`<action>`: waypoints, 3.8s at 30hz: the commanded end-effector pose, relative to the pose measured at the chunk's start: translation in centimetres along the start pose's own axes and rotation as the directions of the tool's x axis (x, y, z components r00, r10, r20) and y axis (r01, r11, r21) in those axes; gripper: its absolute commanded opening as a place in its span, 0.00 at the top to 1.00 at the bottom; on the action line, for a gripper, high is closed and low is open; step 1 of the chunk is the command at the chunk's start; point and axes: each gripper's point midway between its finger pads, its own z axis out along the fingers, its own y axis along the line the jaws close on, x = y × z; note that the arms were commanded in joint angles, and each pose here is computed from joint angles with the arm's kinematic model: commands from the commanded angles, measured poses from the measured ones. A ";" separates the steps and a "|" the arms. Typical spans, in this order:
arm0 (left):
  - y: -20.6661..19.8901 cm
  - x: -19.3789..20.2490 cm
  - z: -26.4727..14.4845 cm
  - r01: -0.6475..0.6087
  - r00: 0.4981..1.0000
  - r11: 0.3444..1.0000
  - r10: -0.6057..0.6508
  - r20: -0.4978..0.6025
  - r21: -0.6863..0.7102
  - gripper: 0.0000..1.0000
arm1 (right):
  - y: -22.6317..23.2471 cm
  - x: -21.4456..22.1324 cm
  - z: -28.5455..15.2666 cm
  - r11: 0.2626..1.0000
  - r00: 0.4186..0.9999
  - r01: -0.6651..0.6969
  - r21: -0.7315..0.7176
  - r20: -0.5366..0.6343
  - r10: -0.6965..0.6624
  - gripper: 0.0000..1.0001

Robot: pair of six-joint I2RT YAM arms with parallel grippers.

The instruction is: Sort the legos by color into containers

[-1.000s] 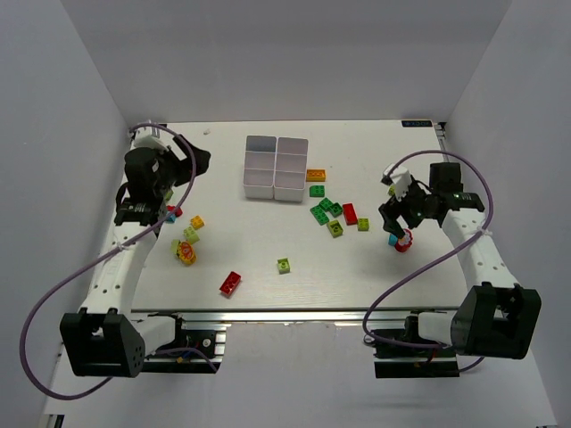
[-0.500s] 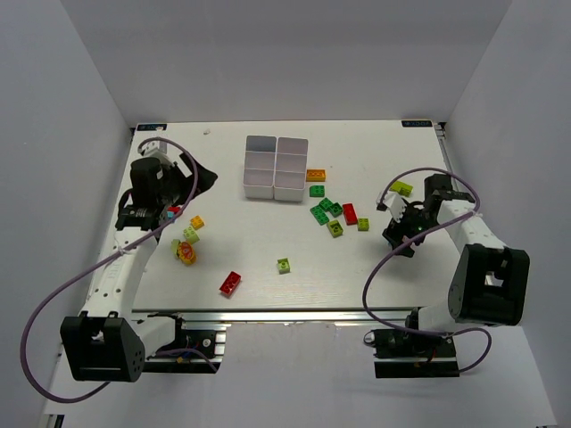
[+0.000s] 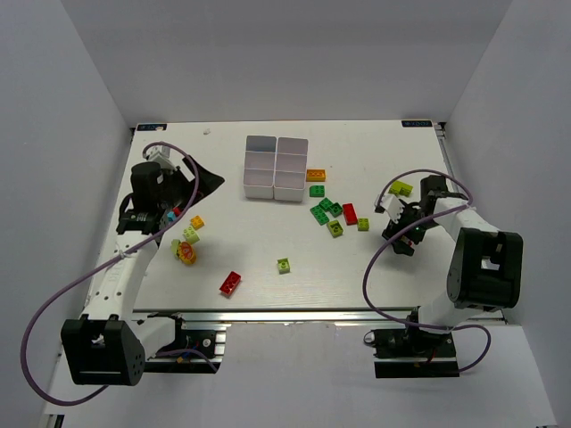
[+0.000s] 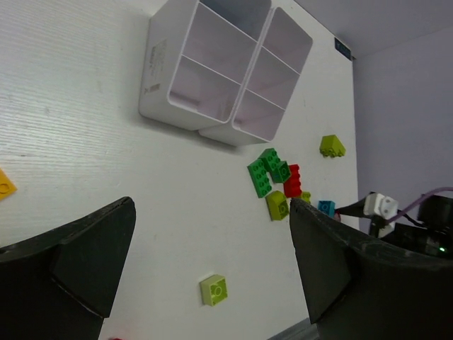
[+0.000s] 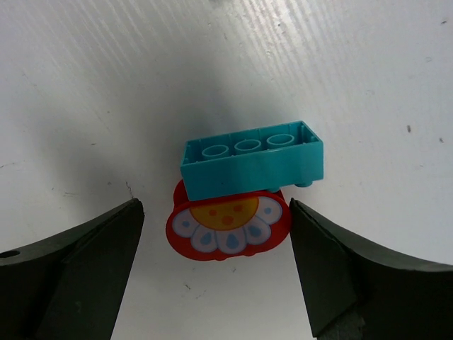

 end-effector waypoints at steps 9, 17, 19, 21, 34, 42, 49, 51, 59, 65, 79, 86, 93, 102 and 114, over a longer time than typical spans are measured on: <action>-5.9 3.2 1.0 0.136 0.988 0.957 -0.113 -0.105 0.255 0.09 | 1.1 1.0 1.6 0.997 1.000 0.027 -0.067 -0.003 -0.027 0.36; -11.2 6.9 2.6 0.177 0.973 0.911 -0.106 -0.204 0.373 0.09 | 3.3 -5.6 -2.3 0.986 0.950 0.144 -0.088 0.292 -0.113 0.81; -12.2 8.3 3.1 0.189 0.963 0.898 -0.090 -0.254 0.397 0.08 | 4.1 -8.6 -3.7 0.977 0.908 0.197 -0.087 0.391 -0.148 0.85; -13.5 9.1 3.3 0.187 0.957 0.882 -0.065 -0.282 0.433 0.08 | 5.0 -10.8 -5.2 0.968 0.876 0.239 -0.072 0.446 -0.183 0.88; -20.7 15.0 6.5 0.197 0.894 0.816 0.079 -0.442 0.544 0.08 | 10.8 -23.4 -8.6 0.925 0.718 0.380 0.011 0.627 -0.302 0.94; -21.3 17.1 6.2 0.209 0.872 0.808 0.102 -0.479 0.551 0.13 | 10.9 -25.6 -8.6 0.934 0.718 0.357 0.031 0.630 -0.296 0.94; -21.3 17.6 6.3 0.217 0.862 0.809 0.104 -0.497 0.547 0.16 | 10.7 -26.3 -8.5 0.935 0.715 0.352 0.035 0.635 -0.293 0.94; -21.4 17.7 6.5 0.218 0.858 0.811 0.106 -0.502 0.543 0.19 | 10.7 -26.6 -8.5 0.935 0.712 0.352 0.039 0.638 -0.294 0.94; -21.7 18.8 7.0 0.207 0.838 0.823 0.129 -0.529 0.529 0.29 | 10.4 -27.0 -8.6 0.938 0.711 0.343 0.050 0.639 -0.294 0.94; -21.7 19.0 7.5 0.184 0.836 0.838 0.141 -0.530 0.514 0.55 | 10.1 -26.5 -8.0 0.943 0.729 0.326 0.062 0.618 -0.293 0.94; -17.7 16.0 8.7 0.074 0.869 0.914 0.137 -0.475 0.398 1.00 | 9.8 -25.1 -6.9 0.950 0.755 0.304 0.070 0.591 -0.285 0.95; -13.9 7.9 8.8 0.007 0.939 0.945 0.107 -0.327 0.328 1.00 | 9.5 -24.4 -6.7 0.955 0.766 0.288 0.066 0.582 -0.271 0.95; -11.7 1.9 9.2 -0.106 0.966 0.964 0.158 -0.204 0.246 1.00 | 9.1 -24.5 -7.2 0.958 0.762 0.274 0.082 0.589 -0.268 0.95; -10.9 -5.9 11.3 -0.354 0.935 0.922 0.352 0.038 0.159 1.00 | 9.0 -24.5 -7.6 0.958 0.753 0.270 0.098 0.599 -0.274 0.94; -8.2 -10.8 15.1 -0.414 0.905 0.907 0.399 0.149 0.082 1.00 | 8.6 -24.7 -7.9 0.958 0.739 0.264 0.115 0.614 -0.277 0.94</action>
